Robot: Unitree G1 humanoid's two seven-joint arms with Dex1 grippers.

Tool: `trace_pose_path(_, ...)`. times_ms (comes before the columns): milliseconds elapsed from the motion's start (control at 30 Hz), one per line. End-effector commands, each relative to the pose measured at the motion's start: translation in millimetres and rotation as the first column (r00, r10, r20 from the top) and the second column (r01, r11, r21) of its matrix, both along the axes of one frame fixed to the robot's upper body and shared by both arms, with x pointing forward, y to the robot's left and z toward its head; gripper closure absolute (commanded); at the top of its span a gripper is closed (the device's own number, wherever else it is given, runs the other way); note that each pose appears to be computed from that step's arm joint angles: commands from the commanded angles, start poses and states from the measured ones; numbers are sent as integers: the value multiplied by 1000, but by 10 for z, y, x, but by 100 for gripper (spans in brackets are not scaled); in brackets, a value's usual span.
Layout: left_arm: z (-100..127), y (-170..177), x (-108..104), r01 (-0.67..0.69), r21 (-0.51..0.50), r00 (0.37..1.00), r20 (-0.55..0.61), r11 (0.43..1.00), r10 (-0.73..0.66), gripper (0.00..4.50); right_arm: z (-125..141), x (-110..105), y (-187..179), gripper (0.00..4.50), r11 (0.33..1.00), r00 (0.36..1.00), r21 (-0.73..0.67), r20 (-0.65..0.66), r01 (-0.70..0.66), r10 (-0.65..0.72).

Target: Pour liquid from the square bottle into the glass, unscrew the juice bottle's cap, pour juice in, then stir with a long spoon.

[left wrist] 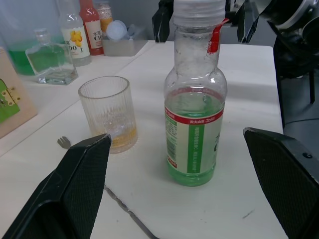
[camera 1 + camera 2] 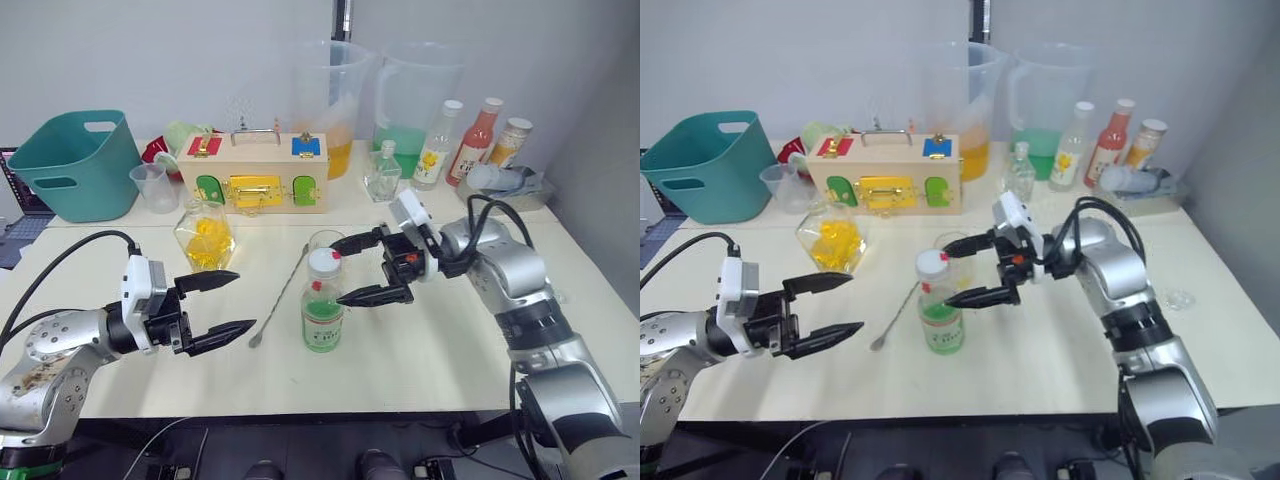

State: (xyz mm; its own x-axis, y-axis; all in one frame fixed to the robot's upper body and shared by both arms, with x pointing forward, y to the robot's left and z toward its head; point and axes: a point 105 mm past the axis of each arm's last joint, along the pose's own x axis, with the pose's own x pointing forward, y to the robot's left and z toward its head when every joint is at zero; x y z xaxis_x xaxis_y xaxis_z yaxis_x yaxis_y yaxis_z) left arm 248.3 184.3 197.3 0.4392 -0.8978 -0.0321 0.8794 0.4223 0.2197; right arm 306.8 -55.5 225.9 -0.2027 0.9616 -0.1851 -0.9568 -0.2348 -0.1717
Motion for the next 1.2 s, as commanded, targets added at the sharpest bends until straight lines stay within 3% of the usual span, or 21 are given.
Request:
trace_pose_path(33, 84, 1, -117, 10, -4, 1000, 9, 1000, -10, 0, 82, -46, 75, 1, 996, 995, -11, 44, -86, 87)
trace_pose_path(167, 29, 1, -183, 10, 0, 1000, -29, 1000, -10, 0, 32, -52, 146, 1, 991, 991, -26, 32, -133, 133)
trace_pose_path(267, 21, 3, -185, 3, -1, 1000, -31, 1000, -3, 0, -7, -33, 174, 79, 990, 990, -27, 24, -137, 137)
trace_pose_path(467, -38, -25, -167, 16, 9, 999, -48, 1000, -16, 0, -37, 21, 213, 287, 990, 990, -31, 0, -139, 139)
trace_pose_path(533, -38, -38, -165, 22, 6, 999, -48, 1000, -21, 0, -31, 10, 180, 323, 990, 991, -33, -4, -137, 137)
trace_pose_path(767, -47, -82, -117, 49, -1, 998, -41, 999, -49, 0, 85, -189, 26, 325, 998, 998, 40, 26, -55, 54)
trace_pose_path(933, -51, -136, -24, 84, -19, 996, -39, 996, -85, 0, 167, -274, -20, 325, 967, 971, 111, 39, 228, -234)
trace_pose_path(1067, -85, -197, 22, 137, -25, 989, -59, 990, -138, 0, 165, -279, -54, 325, 851, 862, 166, 15, 498, -507)
trace_pose_path(1200, -84, -230, 55, 170, -24, 983, -66, 985, -172, 0, 167, -310, -42, 325, 754, 772, 202, -21, 626, -635)
